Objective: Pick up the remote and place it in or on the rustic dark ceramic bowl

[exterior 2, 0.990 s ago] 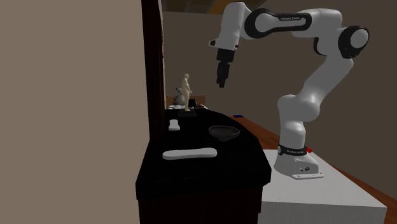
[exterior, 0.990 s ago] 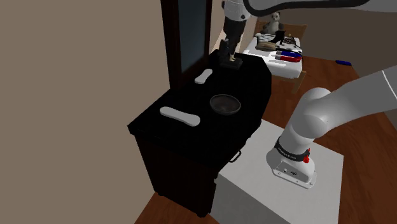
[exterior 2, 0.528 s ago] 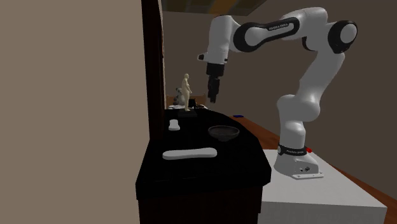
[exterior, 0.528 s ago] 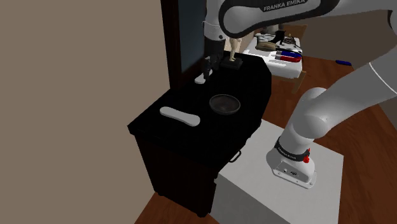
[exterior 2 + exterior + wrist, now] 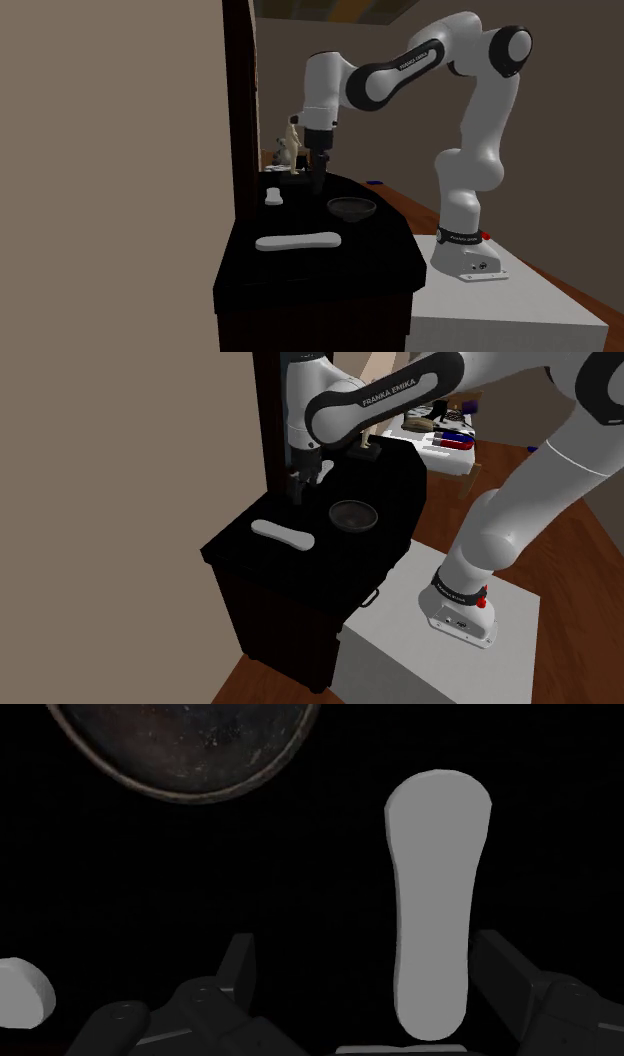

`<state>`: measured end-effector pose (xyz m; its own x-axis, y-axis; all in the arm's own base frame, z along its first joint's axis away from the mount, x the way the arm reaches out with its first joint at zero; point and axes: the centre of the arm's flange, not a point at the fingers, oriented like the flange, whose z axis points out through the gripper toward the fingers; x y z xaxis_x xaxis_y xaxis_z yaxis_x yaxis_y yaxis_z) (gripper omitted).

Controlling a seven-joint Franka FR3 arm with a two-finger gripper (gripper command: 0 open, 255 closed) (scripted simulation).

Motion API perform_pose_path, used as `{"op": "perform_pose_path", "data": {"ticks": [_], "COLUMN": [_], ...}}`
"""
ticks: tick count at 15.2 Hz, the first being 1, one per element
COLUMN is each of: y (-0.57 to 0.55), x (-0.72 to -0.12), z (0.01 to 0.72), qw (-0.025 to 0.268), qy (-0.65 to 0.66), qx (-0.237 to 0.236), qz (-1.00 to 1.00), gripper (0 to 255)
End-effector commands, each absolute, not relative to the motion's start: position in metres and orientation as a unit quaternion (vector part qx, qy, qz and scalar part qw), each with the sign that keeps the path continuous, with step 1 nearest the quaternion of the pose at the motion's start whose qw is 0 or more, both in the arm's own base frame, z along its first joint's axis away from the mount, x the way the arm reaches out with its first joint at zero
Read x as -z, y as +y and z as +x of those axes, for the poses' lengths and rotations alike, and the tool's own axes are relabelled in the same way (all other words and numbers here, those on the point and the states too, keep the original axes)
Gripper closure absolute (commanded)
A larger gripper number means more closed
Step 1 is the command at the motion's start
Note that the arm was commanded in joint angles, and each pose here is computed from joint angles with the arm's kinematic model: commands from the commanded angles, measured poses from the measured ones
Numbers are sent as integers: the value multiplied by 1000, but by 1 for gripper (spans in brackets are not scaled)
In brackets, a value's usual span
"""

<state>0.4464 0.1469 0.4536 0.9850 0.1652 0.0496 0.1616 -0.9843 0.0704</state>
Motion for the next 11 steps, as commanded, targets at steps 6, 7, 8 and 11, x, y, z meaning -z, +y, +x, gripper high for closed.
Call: {"op": "perform_pose_path", "data": {"ticks": [6, 7, 8, 11], "y": [196, 203, 211, 211], "x": [-389, -380, -370, -355], "z": [482, 487, 492, 492], "qw": [16, 14, 11, 11], "qy": [95, 97, 98, 98], "qx": [-6, -2, 1, 1], "qz": [995, 995, 995, 995], "gripper": [0, 0, 0, 0]}}
